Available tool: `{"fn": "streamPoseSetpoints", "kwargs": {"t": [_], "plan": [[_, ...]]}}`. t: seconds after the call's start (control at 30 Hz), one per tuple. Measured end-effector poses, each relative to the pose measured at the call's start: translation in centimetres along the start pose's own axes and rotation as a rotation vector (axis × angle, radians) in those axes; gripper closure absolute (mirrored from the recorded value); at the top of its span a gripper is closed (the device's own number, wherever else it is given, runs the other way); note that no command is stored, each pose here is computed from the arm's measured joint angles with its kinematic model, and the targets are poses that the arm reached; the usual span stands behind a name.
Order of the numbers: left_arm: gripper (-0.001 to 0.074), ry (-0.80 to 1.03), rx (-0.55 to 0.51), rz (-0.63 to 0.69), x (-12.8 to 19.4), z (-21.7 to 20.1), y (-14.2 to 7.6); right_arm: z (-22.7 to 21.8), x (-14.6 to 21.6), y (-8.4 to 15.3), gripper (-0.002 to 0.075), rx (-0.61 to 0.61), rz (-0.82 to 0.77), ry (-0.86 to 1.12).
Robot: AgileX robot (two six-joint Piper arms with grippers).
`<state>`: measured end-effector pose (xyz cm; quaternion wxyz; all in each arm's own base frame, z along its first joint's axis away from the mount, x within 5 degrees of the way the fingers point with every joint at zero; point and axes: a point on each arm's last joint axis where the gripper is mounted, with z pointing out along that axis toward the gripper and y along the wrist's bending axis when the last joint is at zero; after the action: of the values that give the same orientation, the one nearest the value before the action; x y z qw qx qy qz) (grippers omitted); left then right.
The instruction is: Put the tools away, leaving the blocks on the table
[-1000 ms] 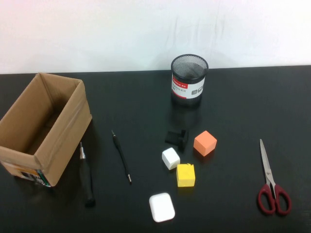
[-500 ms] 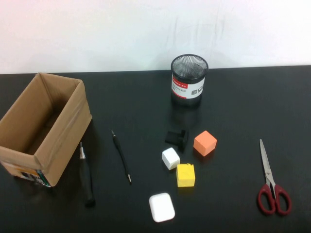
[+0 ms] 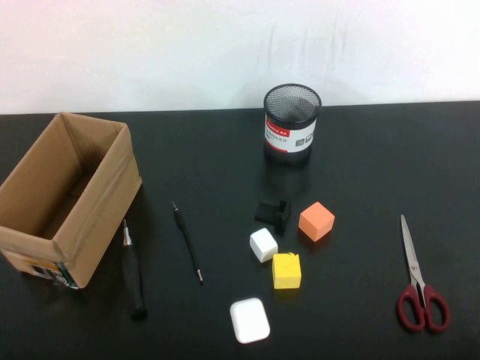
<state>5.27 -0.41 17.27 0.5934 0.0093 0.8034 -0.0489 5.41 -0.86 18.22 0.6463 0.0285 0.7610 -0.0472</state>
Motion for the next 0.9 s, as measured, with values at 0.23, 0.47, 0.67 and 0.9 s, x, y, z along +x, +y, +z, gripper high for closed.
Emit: {"fn": "streamPoseSetpoints", "kwargs": {"t": [0.23,0.47,0.67,0.9], "plan": [[0.0738,0.000,0.000,0.000,0.0,0.0,0.0,-0.7,-3.3,0.9,0.0732,-0.099,0.000,-0.377],[0.0738,0.000,0.000,0.000,0.0,0.0,0.0,-2.1,-5.6,1.5,0.0732,-0.177,0.002,-0.673],[0.0738,0.000,0.000,0.000,0.0,0.0,0.0,-2.8,-6.5,1.3,0.0732,-0.194,0.080,-0.788],[0.0738,0.000,0.000,0.000,0.0,0.0,0.0,-5.0,-8.5,0.0,0.0732,-0.195,0.313,-1.066]]}}
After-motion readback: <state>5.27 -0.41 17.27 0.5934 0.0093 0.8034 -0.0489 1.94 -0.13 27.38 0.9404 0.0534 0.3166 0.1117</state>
